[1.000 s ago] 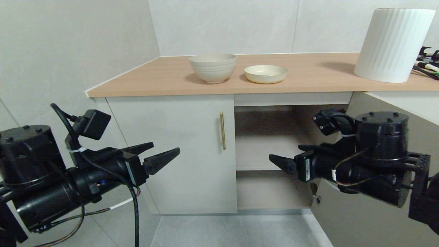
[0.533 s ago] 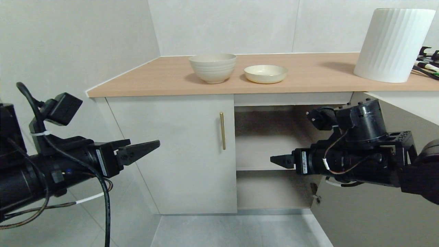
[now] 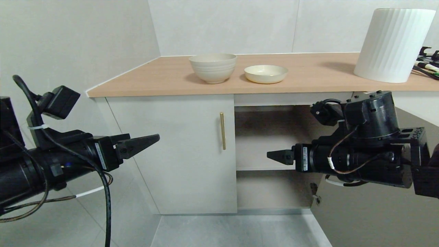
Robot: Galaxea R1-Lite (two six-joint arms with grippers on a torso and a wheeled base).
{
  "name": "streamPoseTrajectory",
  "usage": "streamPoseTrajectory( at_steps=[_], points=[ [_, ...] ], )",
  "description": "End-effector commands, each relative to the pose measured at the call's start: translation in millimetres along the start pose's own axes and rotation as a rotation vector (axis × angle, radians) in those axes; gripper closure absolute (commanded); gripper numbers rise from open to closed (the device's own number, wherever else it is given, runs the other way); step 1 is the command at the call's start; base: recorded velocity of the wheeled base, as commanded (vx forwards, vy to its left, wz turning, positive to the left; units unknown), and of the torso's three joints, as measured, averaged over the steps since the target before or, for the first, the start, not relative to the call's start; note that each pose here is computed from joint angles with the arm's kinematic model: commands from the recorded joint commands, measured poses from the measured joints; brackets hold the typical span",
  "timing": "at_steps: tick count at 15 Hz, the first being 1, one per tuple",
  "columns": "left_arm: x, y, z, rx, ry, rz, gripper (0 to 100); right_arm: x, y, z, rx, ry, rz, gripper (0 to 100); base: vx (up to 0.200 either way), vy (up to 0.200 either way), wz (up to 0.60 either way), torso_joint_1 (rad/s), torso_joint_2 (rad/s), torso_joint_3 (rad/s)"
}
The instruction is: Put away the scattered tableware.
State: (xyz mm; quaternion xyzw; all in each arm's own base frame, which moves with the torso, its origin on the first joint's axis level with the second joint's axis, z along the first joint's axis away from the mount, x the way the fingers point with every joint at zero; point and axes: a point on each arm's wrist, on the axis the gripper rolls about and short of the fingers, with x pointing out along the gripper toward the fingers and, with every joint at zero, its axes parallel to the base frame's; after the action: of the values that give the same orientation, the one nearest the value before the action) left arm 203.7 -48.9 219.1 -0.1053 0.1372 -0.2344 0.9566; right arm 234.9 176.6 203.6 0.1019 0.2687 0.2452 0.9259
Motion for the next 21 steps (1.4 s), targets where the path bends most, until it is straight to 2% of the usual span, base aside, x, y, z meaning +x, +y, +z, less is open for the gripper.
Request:
streamPoseTrajectory(
  at_steps=[1,10,17,19,21],
  points=[
    [1.3,0.5,-0.5,-0.002,0.003,0.001,0,-1.6,0.6,0.6,-0.001,-0.005,0.003,0,0.2,0.0,0.0,-0.007,0.0,-0.002],
    [1.5,1.1,-0.1,-0.005,0.003,0.002,0,-1.4,1.1,-5.3,-0.007,0.008,0.006,0,0.2,0.0,0.0,0.002,0.0,0.004],
    [-12.0,-4.0,2.7,0.007,-0.025,-0.013,0,-3.8,2.4,-2.7,-0.013,-0.015,0.011,0,0.0,0.0,0.0,0.0,0.0,0.0],
    [-19.9,-8.5,7.3,0.015,-0.043,-0.025,0,-7.1,2.9,-1.0,-0.026,-0.025,0.016,0,0.0,0.0,0.0,0.0,0.0,0.0],
    [-24.9,-14.5,22.4,0.019,-0.052,-0.033,0,-11.5,3.7,1.1,-0.031,-0.037,0.024,0,0.0,0.0,0.0,0.0,0.0,0.0]
  ],
)
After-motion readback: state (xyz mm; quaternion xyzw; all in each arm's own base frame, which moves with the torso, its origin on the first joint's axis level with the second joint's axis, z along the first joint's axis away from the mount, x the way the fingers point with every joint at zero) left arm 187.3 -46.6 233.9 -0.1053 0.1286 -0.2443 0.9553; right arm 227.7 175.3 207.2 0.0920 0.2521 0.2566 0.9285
